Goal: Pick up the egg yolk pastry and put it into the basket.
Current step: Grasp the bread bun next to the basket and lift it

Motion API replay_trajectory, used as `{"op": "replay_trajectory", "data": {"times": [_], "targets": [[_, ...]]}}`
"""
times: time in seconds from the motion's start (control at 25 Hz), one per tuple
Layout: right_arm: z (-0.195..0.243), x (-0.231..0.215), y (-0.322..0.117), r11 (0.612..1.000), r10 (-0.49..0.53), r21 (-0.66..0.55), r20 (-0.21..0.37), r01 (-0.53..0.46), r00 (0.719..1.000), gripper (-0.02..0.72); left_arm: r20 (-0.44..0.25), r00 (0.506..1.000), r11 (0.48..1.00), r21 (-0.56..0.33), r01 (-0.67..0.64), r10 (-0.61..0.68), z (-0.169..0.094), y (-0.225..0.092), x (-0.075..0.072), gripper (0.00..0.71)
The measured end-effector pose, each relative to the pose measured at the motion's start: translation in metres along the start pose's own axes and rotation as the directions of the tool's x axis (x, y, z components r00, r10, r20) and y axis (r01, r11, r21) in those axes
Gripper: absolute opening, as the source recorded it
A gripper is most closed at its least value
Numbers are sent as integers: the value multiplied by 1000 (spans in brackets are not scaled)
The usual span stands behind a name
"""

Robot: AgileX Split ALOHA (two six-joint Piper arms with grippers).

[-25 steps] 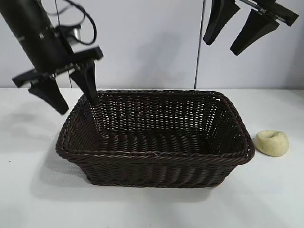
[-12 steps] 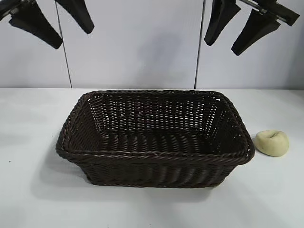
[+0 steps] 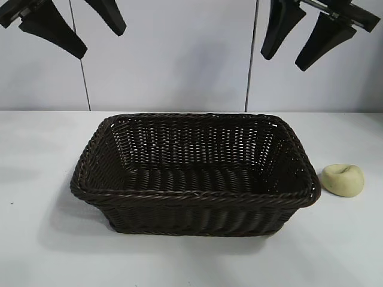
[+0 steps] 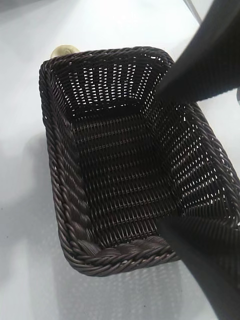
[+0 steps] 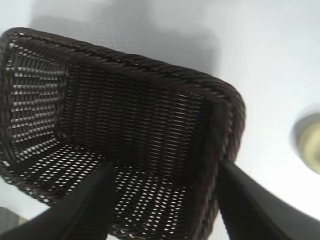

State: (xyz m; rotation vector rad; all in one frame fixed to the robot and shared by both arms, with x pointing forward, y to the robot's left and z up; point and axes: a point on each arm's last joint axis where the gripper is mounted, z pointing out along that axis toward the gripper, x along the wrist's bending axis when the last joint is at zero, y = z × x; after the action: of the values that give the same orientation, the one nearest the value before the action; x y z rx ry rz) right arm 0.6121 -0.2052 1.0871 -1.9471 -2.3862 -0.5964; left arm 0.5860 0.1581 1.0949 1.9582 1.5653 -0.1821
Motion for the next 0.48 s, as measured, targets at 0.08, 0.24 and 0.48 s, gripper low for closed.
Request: {"op": "replay_trajectory", "data": {"times": [0.08, 0.24, 0.48], "targets": [[6, -6, -5, 1000, 3, 30, 44, -5, 999, 435, 0, 1000, 1000, -3, 1, -1, 0, 0, 0, 480], [21, -17, -16, 995, 6, 96, 123, -18, 992, 435, -1, 1000, 1000, -6, 5, -5, 1, 0, 1, 480], [29, -41, -21, 991, 70, 104, 151, -86, 986, 435, -17, 999, 999, 15, 35, -34, 15, -9, 10, 480]]}}
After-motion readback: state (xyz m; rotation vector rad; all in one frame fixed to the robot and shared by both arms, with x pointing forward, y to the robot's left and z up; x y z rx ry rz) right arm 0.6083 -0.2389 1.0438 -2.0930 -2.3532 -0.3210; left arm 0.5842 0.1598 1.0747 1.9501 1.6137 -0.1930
